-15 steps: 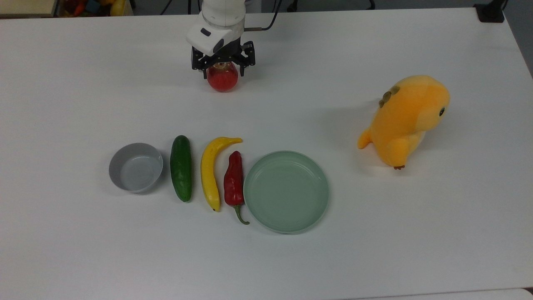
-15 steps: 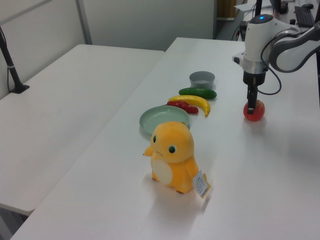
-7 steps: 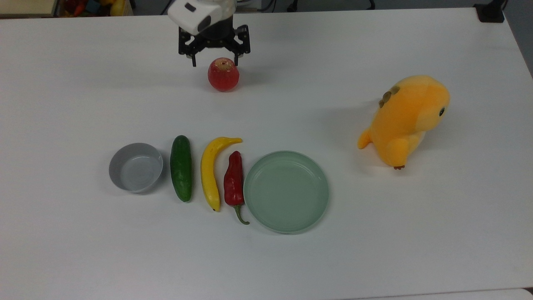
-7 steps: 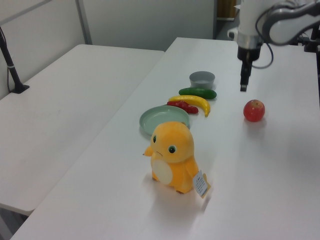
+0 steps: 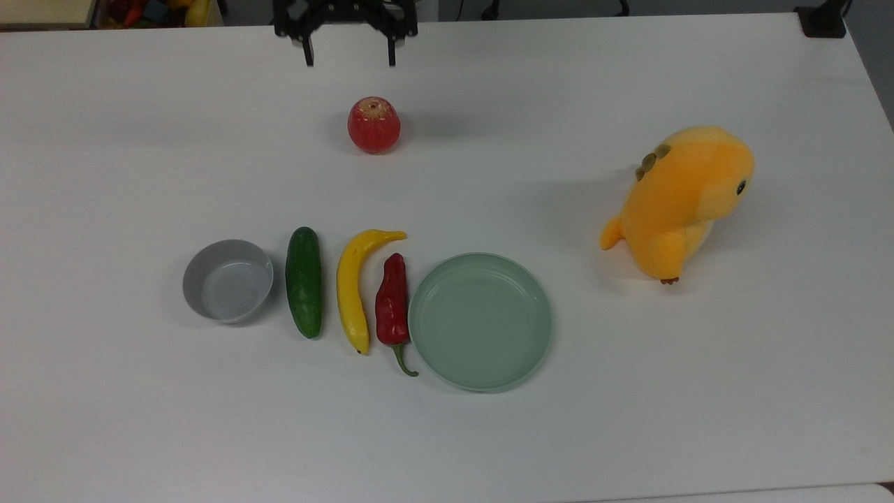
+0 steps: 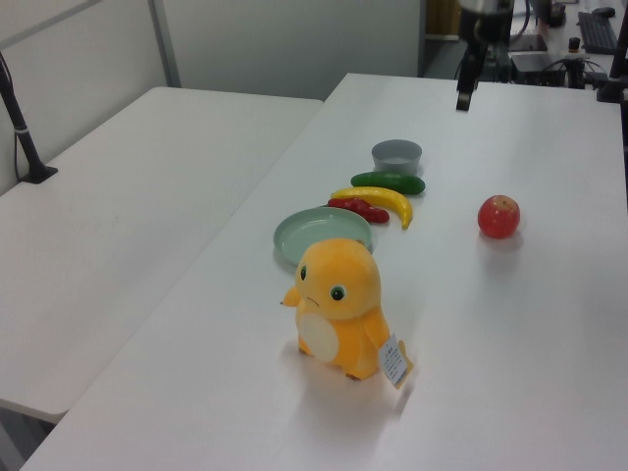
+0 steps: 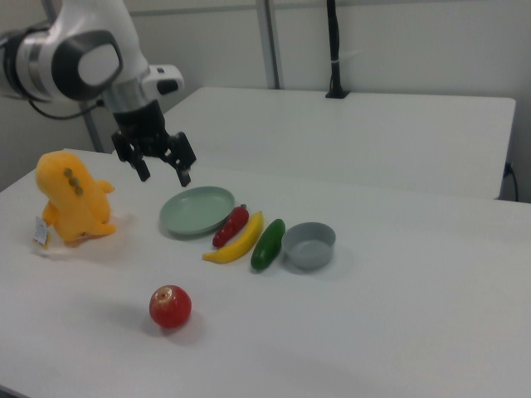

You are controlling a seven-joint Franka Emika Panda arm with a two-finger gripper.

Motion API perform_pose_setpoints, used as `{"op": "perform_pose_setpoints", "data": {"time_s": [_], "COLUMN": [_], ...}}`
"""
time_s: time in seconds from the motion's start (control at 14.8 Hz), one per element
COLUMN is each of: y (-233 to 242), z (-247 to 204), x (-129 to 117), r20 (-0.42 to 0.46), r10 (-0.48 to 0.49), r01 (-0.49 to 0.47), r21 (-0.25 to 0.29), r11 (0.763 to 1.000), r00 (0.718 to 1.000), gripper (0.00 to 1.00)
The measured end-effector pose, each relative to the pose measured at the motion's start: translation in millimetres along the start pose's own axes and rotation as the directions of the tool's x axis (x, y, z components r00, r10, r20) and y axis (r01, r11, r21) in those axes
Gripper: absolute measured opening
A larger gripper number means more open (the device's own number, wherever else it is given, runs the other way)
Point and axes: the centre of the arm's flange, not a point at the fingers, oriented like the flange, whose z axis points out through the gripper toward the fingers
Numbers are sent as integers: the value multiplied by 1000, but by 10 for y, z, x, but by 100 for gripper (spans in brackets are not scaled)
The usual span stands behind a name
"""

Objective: Red apple placed in the center of the desktop

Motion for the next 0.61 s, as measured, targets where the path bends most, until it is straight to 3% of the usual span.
{"op": "perform_pose_setpoints", "data": {"time_s": [0.27,0.47,0.61], "y": [-7,-90,-177], "z": [-518,-711,-721], "x": [-62,-75,-70], "r20": [50,62,64], "r10": [37,177,201], "r01": [-39,-183,-206], "r21": [49,98,96], "r11": [998,978,974], "r00": [998,982,978], "gripper": [100,100,100]}}
